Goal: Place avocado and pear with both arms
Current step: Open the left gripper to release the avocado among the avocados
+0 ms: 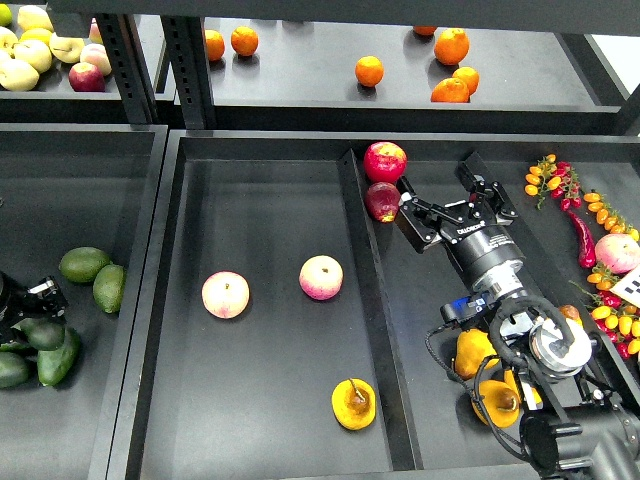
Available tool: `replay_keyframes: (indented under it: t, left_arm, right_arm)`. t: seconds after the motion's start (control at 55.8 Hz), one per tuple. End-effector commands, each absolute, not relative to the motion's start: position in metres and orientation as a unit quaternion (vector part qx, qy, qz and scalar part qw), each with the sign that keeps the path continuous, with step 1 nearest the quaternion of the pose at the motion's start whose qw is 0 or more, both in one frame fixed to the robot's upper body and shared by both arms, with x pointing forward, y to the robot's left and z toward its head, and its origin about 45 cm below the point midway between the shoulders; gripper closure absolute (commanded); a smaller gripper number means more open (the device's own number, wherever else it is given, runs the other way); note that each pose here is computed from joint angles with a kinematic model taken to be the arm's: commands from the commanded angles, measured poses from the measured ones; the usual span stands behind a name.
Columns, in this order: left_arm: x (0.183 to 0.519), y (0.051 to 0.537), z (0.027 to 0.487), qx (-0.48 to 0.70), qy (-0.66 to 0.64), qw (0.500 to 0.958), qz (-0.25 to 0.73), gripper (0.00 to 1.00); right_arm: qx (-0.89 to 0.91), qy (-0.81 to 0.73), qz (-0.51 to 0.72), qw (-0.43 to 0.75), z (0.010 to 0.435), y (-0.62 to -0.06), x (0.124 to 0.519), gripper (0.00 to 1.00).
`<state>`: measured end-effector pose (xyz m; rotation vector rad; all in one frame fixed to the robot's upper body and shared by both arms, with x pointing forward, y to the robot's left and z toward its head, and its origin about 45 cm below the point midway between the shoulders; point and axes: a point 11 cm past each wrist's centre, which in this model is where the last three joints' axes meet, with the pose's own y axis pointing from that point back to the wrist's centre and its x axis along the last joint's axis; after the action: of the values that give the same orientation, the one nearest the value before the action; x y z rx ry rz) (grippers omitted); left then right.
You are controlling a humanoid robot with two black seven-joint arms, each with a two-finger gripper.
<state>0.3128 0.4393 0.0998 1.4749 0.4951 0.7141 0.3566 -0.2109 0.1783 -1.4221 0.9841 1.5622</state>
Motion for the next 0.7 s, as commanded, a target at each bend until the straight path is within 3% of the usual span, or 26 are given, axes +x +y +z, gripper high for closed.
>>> replay_keyframes:
  t: [0.0, 0.556, 0.681]
  left_arm:
    - [0.311, 0.443, 0.097, 0.652, 0.222, 0.652, 0.318, 0.59]
    - [0.307, 0.431, 0.075, 0.654, 0.234, 0.649, 0.312, 0.49]
    - [0.311, 0.427, 0.073, 0.654, 0.233, 0.648, 0.314, 0.40]
  right_arm:
    - [-0.562, 0.387, 0.615, 0.395, 0.179, -0.211, 0.357, 0.00]
    - [-0.560, 0.388, 0.616, 0.394, 0.178, -0.211, 0.356, 0.00]
    - [-0.559, 0.389, 0.617, 0.394, 0.177, -0.211, 0.356, 0.00]
